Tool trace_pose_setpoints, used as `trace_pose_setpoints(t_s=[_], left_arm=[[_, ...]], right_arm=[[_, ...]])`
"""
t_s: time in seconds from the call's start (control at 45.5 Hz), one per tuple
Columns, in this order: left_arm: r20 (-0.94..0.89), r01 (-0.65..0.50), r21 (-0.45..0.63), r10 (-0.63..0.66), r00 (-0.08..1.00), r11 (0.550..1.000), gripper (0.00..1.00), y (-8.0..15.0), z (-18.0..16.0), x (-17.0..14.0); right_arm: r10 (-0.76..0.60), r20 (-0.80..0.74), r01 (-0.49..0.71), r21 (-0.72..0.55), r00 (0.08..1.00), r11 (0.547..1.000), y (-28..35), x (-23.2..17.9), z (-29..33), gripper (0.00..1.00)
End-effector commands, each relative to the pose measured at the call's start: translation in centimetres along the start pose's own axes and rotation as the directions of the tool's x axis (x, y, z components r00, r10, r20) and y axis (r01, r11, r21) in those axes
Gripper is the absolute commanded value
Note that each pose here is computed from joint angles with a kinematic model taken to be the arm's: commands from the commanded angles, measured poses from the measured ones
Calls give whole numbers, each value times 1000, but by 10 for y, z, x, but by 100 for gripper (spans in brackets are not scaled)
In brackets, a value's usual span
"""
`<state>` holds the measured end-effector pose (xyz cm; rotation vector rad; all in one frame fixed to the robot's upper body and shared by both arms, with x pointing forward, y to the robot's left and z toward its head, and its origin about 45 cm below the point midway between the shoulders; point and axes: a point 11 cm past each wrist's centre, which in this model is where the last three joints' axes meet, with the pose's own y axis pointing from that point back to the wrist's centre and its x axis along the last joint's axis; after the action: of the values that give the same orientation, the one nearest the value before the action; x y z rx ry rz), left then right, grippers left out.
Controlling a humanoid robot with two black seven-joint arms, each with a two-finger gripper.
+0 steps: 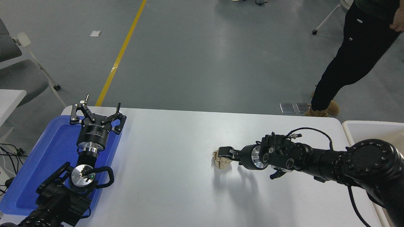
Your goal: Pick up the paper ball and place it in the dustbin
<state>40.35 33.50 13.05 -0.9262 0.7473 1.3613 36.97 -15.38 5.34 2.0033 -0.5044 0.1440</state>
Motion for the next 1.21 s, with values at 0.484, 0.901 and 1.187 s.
trace_pose_setpoints(t_s=[0.484,0.901,1.187], left_arm=[[-1,0,0,0,1000,1000,100,0,0,0],[-1,0,0,0,1000,1000,100,0,0,0],[-1,0,0,0,1000,1000,100,0,0,0]], right_arm=[[-8,29,8,26,1000,1000,-2,-5,-6,12],[-18,25,16,56,1000,998,-1,-4,-16,5],[-24,-132,27,18,991,999,8,10,-25,9]])
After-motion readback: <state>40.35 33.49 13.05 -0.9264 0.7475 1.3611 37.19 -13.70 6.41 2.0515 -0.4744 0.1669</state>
